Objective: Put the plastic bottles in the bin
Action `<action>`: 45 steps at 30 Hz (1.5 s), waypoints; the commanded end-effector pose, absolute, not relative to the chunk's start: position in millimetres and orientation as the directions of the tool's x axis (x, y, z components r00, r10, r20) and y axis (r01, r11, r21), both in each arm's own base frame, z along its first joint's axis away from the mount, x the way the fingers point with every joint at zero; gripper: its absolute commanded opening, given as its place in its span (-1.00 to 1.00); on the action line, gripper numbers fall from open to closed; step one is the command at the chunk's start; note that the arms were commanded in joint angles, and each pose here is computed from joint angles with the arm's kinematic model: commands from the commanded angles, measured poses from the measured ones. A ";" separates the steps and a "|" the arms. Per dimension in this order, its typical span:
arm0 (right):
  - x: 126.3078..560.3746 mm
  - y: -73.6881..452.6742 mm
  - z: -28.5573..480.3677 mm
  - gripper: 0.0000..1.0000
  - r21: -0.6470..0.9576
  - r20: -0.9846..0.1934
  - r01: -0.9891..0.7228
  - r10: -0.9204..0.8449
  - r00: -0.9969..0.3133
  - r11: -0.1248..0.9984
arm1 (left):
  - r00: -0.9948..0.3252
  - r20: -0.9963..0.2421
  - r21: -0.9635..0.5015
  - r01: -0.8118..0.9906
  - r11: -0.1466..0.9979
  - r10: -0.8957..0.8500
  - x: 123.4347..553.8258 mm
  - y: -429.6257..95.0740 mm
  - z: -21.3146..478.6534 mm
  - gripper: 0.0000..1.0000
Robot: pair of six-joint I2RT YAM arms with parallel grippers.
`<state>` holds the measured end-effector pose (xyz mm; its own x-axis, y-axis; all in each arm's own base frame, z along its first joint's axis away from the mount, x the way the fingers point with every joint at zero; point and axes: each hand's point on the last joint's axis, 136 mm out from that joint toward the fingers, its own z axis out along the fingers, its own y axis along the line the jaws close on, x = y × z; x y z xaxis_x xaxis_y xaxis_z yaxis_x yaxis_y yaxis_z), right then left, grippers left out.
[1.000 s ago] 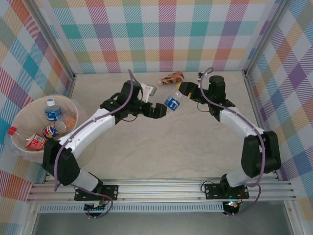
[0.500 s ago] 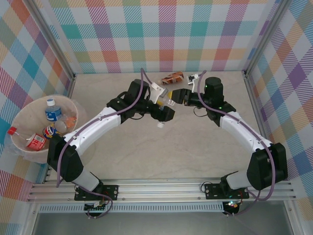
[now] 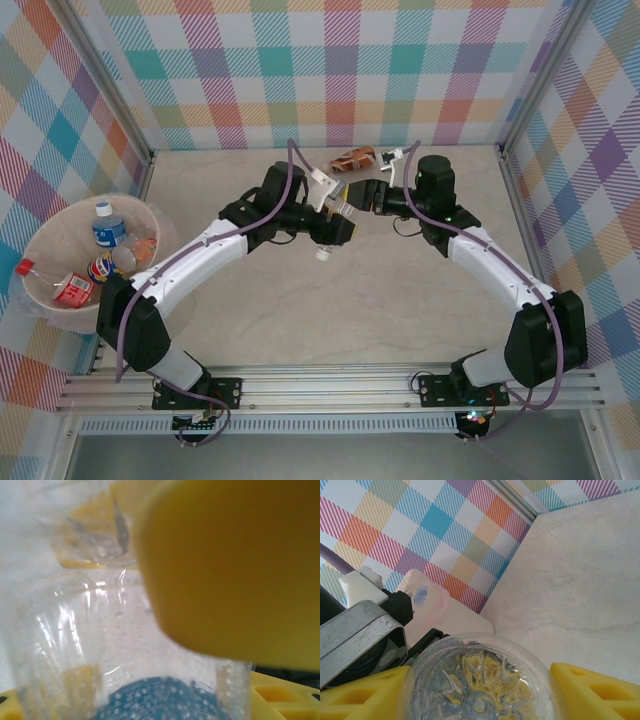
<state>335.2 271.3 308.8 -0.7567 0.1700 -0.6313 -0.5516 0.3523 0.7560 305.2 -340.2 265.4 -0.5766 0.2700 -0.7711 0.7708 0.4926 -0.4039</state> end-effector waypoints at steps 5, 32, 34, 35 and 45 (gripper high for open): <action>337.4 264.3 337.3 0.69 0.744 -0.654 -0.554 0.237 -0.719 0.373 | -0.557 -0.802 -0.311 0.697 0.646 0.215 324.9 -315.9 274.1 0.18; 364.4 189.5 307.8 0.99 0.603 -0.724 -0.272 0.371 -0.581 0.750 | -0.133 -0.941 -0.170 -0.610 0.774 -0.312 228.6 66.7 436.7 0.22; 363.0 189.4 306.7 0.99 0.602 -0.723 -0.272 0.367 -0.585 0.751 | -0.176 -0.911 -0.191 -0.624 0.758 -0.374 229.7 74.4 422.1 0.22; 362.7 189.1 305.6 0.99 0.600 -0.723 -0.271 0.364 -0.587 0.753 | -0.210 -0.890 -0.201 -0.615 0.763 -0.404 233.6 73.3 413.3 0.21; 356.4 185.8 302.4 0.99 0.554 -0.747 -0.289 0.312 -0.587 0.781 | -0.315 -0.672 -0.262 -0.746 0.613 -0.670 233.9 122.6 349.2 0.20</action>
<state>360.4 188.2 295.8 -0.6028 0.3419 -0.7209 -0.2617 0.7688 0.5835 241.0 129.2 357.0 -0.2802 -0.5997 -0.7495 -0.7615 0.6143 -0.2069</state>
